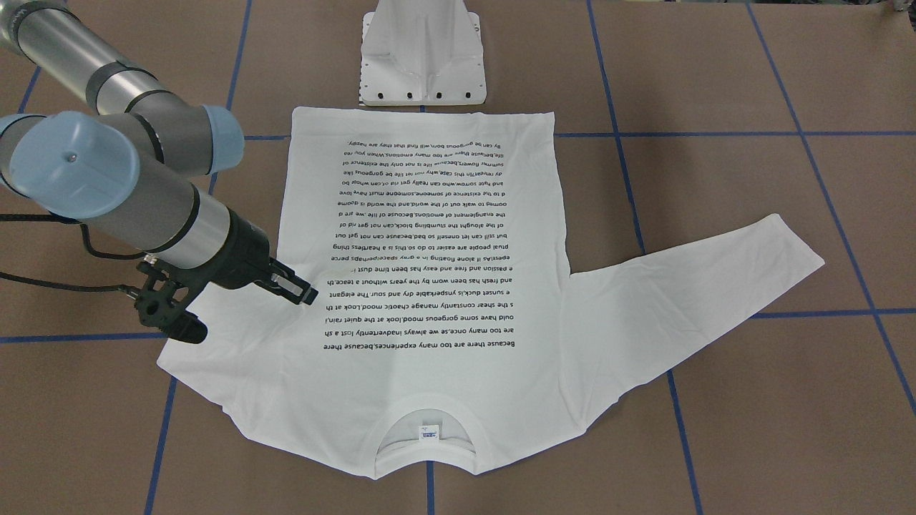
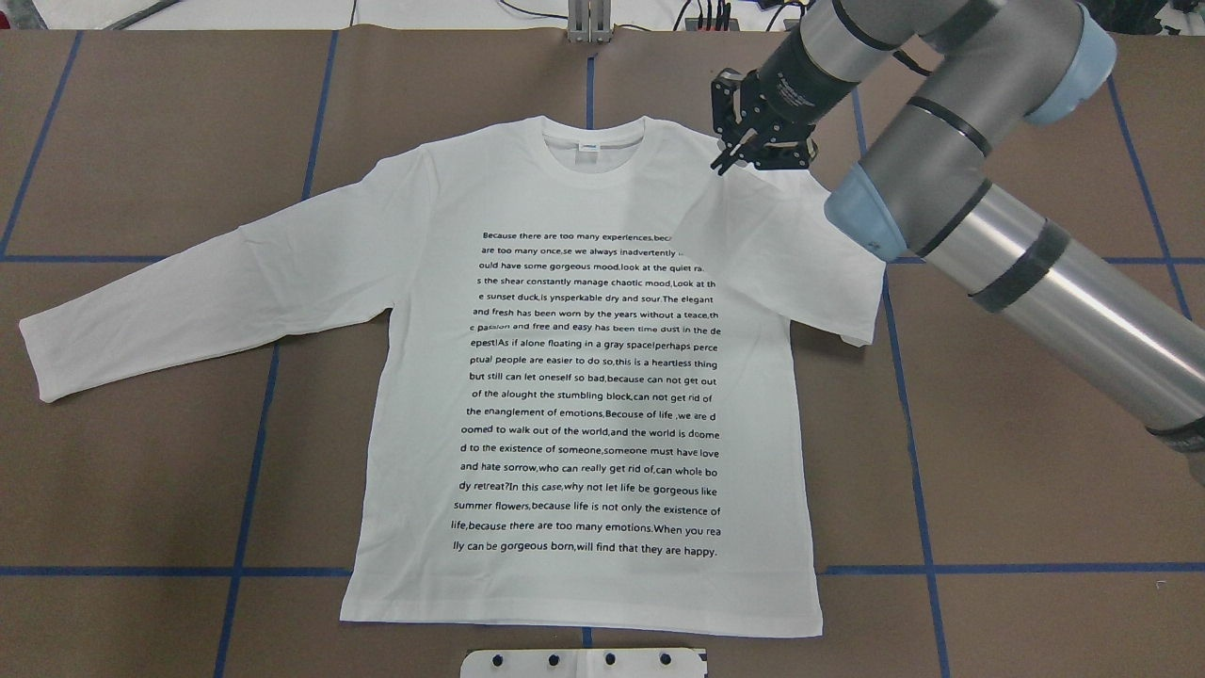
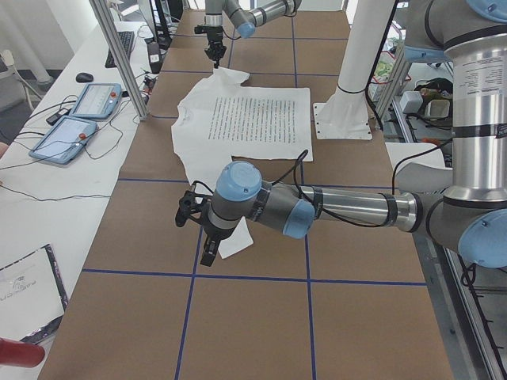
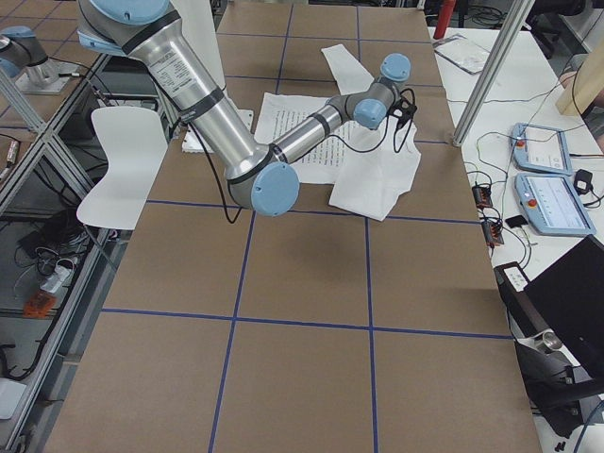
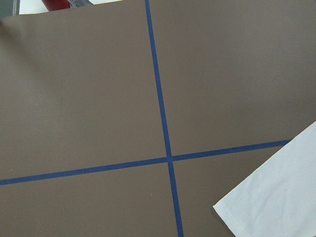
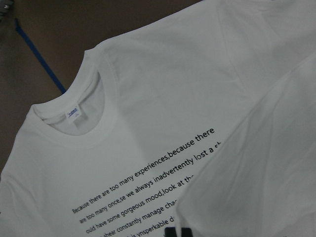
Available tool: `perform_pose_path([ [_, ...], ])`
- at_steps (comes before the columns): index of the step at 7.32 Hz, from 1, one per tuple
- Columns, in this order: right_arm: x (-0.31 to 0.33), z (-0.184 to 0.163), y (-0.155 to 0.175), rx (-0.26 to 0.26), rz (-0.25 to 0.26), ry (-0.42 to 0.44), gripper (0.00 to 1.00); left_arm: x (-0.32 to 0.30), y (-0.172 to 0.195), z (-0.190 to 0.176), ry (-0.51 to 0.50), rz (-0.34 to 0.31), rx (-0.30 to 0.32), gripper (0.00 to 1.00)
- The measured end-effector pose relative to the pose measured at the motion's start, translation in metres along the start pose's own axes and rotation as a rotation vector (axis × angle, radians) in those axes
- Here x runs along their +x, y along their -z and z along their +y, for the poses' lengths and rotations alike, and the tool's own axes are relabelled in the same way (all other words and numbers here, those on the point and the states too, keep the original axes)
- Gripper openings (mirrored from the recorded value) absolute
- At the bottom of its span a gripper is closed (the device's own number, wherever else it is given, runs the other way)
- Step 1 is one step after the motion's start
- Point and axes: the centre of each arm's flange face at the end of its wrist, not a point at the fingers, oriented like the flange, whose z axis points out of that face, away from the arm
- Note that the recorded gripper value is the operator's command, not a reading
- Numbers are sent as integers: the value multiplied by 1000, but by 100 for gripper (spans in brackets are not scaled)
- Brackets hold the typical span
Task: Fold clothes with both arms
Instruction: 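Reach the right gripper to the sleeve nearest it and grasp it, then fold the held sleeve with the right gripper across the shirt body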
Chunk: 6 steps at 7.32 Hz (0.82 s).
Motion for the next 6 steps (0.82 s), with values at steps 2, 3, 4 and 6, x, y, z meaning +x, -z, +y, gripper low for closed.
perform_pose_path([
  [2,-68,69,-18,11,-40,15,0,-1,-1,1,1,0,-2,100],
  [3,-82,106,-39,17,-46,41,0,-1,-1,1,1,0,-3,100],
  [4,-92,136,-59,25,-47,64,0,-1,-2,2,2,0,-4,100],
  [6,-112,179,-95,43,-53,101,0,-1,-2,3,3,1,-6,100],
])
